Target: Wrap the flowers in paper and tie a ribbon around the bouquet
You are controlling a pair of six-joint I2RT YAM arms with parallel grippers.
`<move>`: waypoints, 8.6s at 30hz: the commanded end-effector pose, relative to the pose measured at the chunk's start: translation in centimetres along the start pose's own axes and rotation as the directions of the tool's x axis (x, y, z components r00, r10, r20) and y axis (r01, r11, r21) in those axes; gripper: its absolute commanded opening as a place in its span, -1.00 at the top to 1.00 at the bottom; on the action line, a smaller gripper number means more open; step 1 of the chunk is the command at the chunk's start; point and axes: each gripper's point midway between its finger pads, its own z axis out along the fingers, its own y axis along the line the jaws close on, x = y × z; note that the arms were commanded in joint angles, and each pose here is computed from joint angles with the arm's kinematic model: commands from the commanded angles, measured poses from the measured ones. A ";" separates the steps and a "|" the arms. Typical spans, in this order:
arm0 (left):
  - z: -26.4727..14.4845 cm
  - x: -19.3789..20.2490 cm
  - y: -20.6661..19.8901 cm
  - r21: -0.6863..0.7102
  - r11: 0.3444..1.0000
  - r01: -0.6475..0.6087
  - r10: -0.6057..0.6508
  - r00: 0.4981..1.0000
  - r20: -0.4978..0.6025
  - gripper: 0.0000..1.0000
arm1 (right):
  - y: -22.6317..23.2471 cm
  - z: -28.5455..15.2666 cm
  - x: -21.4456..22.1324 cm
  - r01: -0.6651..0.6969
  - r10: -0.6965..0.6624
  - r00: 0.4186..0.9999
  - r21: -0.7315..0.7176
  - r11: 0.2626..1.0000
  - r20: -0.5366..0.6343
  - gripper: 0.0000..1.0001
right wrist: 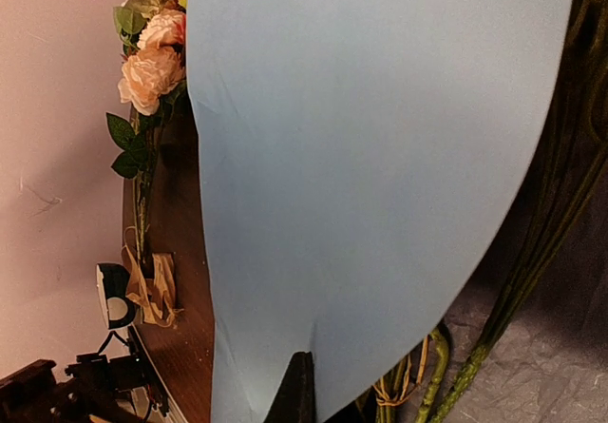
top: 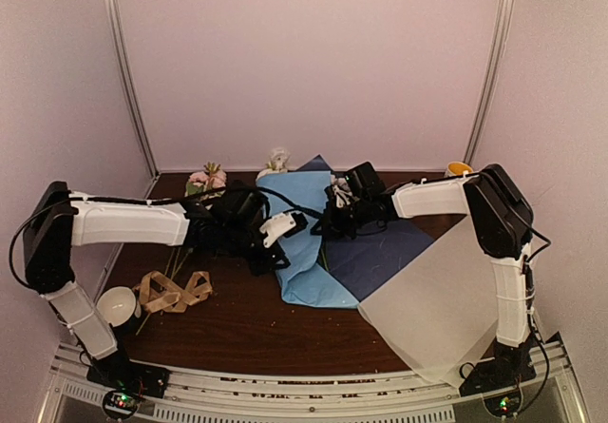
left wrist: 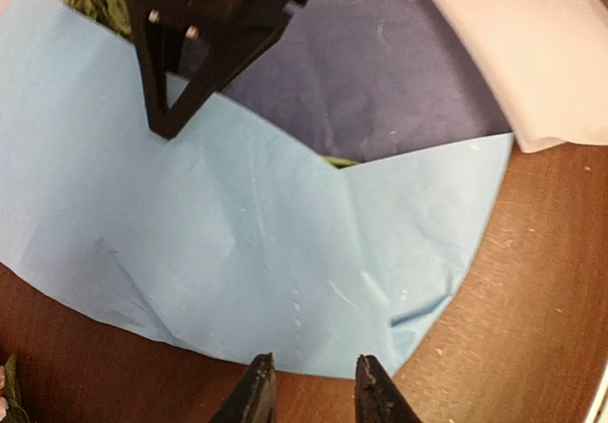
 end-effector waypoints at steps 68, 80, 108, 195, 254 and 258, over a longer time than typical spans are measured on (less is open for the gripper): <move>8.9 8.2 -3.0 0.123 0.992 0.006 0.036 0.942 -0.333 0.58 | 1.1 -0.1 7.2 -0.065 0.050 0.988 -0.107 0.992 -0.145 0.61; 7.1 5.5 -2.8 0.113 0.993 -0.026 0.052 0.970 -0.236 0.51 | -3.2 -0.9 8.9 -0.062 0.072 0.988 0.073 0.995 -0.138 1.00; 11.6 4.1 -0.1 0.134 0.989 0.063 -0.028 0.968 -0.250 0.38 | -4.1 -6.2 4.6 -0.024 0.027 0.999 0.156 0.987 -0.022 0.56; 10.0 0.9 4.6 -0.016 1.000 -0.002 -0.002 0.977 -0.211 0.30 | -4.5 -6.4 14.4 0.147 -0.070 0.914 0.165 0.975 -0.399 0.30; 10.0 4.6 3.1 0.027 0.999 -0.017 0.023 0.967 -0.256 0.30 | -22.7 -17.9 0.6 -0.065 0.332 0.894 0.643 0.763 -0.303 0.03; 10.2 4.6 3.1 0.032 0.999 -0.015 0.023 0.966 -0.256 0.30 | -21.6 -16.9 3.3 0.045 0.328 0.833 0.644 0.764 -0.446 0.05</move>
